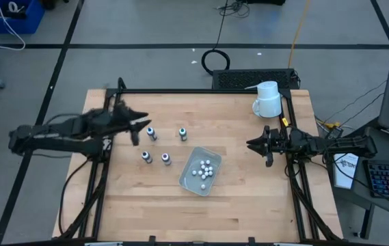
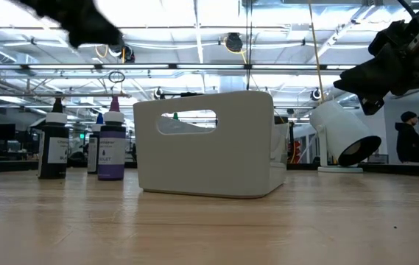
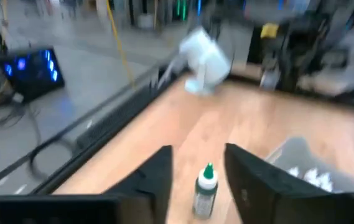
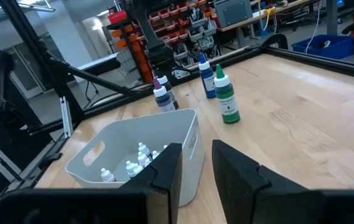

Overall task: Pick & Place food coloring
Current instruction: Put the large green food coloring bottle into the white bin

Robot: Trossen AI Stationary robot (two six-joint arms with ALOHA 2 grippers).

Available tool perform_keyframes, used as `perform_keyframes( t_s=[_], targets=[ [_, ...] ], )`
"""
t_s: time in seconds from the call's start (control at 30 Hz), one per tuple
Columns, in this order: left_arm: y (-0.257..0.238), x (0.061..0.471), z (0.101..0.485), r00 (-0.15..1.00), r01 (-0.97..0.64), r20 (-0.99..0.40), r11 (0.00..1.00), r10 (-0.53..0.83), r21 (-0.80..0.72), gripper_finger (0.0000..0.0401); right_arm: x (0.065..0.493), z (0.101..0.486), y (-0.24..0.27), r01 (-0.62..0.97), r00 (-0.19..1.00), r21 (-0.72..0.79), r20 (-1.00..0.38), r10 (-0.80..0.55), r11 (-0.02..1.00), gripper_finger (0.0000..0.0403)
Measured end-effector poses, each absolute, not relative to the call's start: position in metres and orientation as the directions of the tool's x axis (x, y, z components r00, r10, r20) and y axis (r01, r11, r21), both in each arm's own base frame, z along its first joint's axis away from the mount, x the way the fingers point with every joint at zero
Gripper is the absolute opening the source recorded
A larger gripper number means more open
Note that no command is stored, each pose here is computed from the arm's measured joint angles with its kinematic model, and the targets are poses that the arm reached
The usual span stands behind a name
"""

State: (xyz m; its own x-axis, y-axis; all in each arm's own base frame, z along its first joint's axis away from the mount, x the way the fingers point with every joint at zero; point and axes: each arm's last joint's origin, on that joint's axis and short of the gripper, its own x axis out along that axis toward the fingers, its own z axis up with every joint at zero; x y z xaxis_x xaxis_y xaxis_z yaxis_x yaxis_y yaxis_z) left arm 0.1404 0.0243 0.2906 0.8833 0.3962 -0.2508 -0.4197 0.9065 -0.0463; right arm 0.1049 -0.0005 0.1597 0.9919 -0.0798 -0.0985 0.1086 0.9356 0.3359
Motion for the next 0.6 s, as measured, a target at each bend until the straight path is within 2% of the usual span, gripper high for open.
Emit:
perform_keyframes(
  t_s=[0.17,0.3,0.47,0.6],
  targets=[
    [0.04,0.198,0.338,0.726,-0.46,-0.559,0.887,0.4,0.038,0.0232,0.105,0.16,-0.001,0.109,0.992,0.336,-0.098,-0.08,0.936,0.0077],
    [0.064,0.248,0.36,0.547,-0.478,-0.766,0.877,0.338,0.046,0.0278,0.105,0.16,-0.001,0.108,0.992,0.336,-0.098,-0.08,0.936,0.0077],
    [0.098,0.295,0.354,0.271,-0.462,-0.937,0.884,0.221,0.075,0.0309,0.105,0.16,-0.001,0.108,0.992,0.336,-0.098,-0.08,0.936,0.0077],
    [0.116,0.324,0.331,0.172,-0.437,-0.975,0.898,0.14,0.052,0.0316,0.105,0.16,-0.001,0.109,0.992,0.336,-0.098,-0.08,0.936,0.0077]
  ],
)
